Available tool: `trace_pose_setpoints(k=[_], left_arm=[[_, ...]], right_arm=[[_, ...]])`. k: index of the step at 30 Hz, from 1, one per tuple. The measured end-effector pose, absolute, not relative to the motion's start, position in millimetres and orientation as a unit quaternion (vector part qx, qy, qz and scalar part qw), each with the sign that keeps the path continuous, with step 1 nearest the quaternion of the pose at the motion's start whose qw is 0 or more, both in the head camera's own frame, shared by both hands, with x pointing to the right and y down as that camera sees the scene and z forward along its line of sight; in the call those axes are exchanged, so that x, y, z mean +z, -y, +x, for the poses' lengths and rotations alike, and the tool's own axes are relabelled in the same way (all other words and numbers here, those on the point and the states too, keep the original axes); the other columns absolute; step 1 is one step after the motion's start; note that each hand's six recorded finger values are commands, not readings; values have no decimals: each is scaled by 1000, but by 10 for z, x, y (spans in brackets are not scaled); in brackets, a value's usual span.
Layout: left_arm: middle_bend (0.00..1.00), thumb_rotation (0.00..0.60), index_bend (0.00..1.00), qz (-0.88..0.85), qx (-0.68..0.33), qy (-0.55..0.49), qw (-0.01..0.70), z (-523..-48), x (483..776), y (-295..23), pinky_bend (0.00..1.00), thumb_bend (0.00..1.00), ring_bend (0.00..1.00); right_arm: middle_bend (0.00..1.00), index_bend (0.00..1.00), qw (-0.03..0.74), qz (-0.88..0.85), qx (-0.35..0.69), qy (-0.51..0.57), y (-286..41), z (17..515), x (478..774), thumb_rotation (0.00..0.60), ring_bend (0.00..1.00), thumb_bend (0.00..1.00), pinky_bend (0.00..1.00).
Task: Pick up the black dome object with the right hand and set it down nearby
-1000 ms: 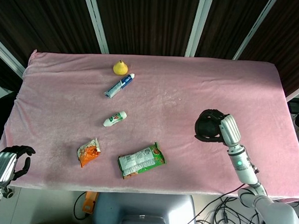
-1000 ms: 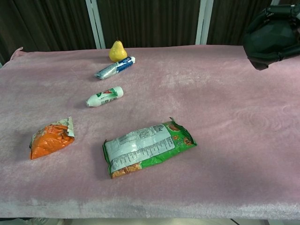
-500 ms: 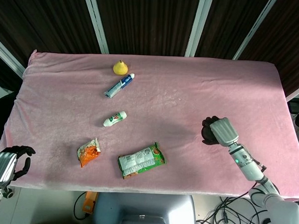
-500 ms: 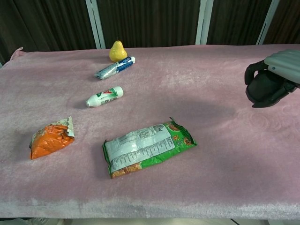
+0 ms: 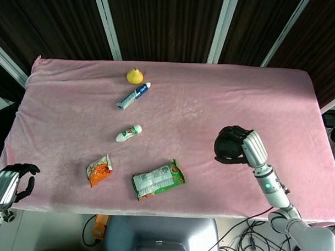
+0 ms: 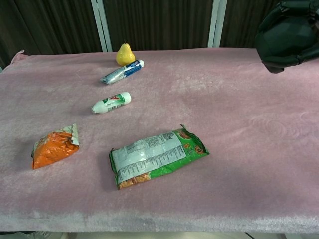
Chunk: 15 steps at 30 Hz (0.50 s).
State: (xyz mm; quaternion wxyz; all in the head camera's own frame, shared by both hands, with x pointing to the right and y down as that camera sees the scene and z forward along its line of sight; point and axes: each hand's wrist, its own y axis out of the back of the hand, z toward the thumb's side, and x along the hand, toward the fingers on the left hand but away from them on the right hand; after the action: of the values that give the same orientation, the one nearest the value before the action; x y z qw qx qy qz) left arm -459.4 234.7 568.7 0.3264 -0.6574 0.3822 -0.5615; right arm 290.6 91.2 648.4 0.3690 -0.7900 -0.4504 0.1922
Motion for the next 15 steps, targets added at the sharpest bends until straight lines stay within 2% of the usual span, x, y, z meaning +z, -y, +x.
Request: trace_pose_setpoints(k=[3, 9, 15], left_arm=[[495, 600, 464, -657, -562, -382, 327, -4593, 5688, -2346, 464, 574, 419], [495, 600, 464, -657, -562, -381, 327, -4592, 5692, -2346, 465, 573, 419], [495, 600, 464, -657, -562, -383, 327, -4597, 5684, -2343, 465, 573, 419]], right_arm=[[669, 778, 367, -791, 217, 438, -923, 2938, 6580, 600, 724, 218, 915], [669, 778, 371, -786, 347, 353, -994, 3056, 7055, 600, 688, 218, 887], [669, 771, 416, -751, 443, 258, -1084, 3140, 7386, 600, 663, 218, 854]])
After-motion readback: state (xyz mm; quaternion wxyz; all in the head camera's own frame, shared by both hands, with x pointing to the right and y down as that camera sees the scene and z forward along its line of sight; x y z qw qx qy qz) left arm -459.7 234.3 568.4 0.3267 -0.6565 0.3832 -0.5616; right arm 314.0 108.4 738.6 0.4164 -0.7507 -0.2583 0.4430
